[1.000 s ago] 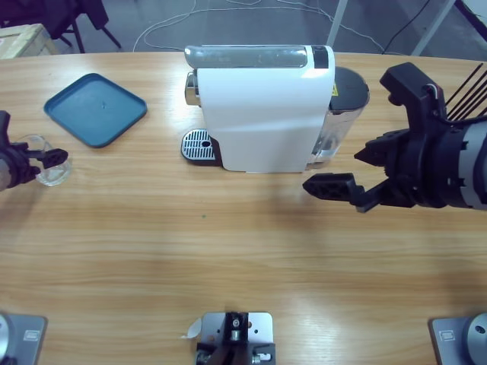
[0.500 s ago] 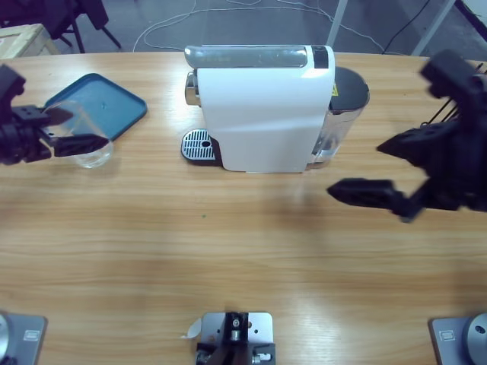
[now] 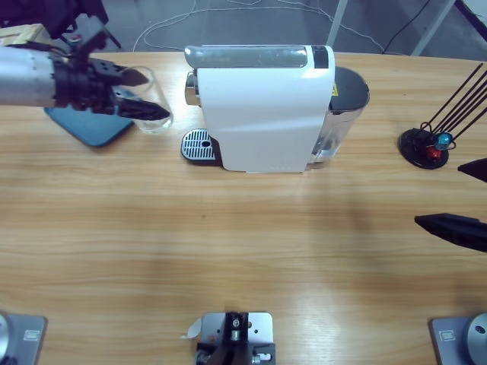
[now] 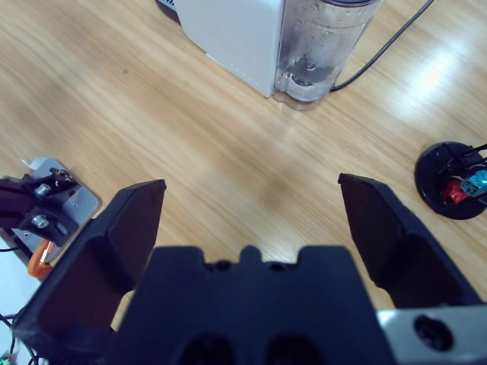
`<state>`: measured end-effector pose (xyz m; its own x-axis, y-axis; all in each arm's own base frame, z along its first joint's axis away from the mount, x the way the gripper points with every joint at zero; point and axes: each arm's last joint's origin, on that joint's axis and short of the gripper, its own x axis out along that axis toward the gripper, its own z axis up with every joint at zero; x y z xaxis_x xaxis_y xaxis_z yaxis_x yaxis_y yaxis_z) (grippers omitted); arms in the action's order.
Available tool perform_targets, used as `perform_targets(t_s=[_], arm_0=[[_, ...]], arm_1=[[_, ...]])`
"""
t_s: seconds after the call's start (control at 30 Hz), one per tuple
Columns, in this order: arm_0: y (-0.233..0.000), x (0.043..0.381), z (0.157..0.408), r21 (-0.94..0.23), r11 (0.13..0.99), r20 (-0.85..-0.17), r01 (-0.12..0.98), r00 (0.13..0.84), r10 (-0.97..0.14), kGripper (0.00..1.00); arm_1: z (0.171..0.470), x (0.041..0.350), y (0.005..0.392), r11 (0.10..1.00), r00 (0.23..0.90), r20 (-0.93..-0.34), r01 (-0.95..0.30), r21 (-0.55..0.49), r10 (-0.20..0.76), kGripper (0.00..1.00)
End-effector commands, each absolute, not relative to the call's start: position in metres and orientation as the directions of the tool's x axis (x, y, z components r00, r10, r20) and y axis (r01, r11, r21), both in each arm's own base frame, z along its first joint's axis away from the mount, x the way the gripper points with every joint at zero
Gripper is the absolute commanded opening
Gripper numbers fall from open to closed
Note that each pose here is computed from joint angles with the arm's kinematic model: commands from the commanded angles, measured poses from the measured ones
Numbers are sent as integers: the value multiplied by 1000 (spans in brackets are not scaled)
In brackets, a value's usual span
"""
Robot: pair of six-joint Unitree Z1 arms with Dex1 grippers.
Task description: Pour coffee
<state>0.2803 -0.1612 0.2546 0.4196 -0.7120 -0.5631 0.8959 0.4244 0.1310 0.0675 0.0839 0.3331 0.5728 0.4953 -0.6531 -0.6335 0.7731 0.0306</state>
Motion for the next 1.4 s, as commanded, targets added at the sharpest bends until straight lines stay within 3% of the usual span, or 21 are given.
perform_targets(t_s=[0.03, 0.13, 0.27, 0.4, 1.1, 1.13, 1.2, 1.23, 1.4], arm_0=[[-188, 282, 208, 70, 322, -656, 944, 287, -698, 0], [-202, 281, 197, 61, 290, -666, 955, 255, -701, 0], [-210, 291, 192, 88, 303, -665, 949, 282, -692, 0], [-212, 297, 192, 112, 321, -667, 941, 310, -678, 0], [-230, 300, 184, 119, 291, -647, 950, 296, -703, 14], [-230, 299, 183, 113, 293, -649, 949, 294, -702, 110], [-227, 295, 183, 107, 293, -653, 950, 289, -700, 771], [-226, 293, 183, 105, 295, -655, 950, 289, -698, 955], [-219, 285, 189, 106, 314, -657, 944, 303, -690, 1000]], arm_1=[[323, 68, 84, 772, 569, -679, -636, -7, 463, 1000], [323, 68, 85, 770, 567, -682, -638, -8, 462, 1000], [324, 66, 82, 768, 566, -676, -641, -2, 471, 1000], [324, 66, 82, 768, 566, -676, -641, -2, 471, 1000], [321, 70, 88, 767, 559, -688, -641, -5, 463, 1000], [320, 71, 89, 767, 558, -689, -641, -4, 463, 1000], [320, 71, 90, 767, 556, -692, -642, -5, 461, 1000], [320, 71, 90, 766, 556, -692, -642, -6, 461, 1000], [320, 71, 90, 767, 556, -692, -642, -5, 461, 1000]])
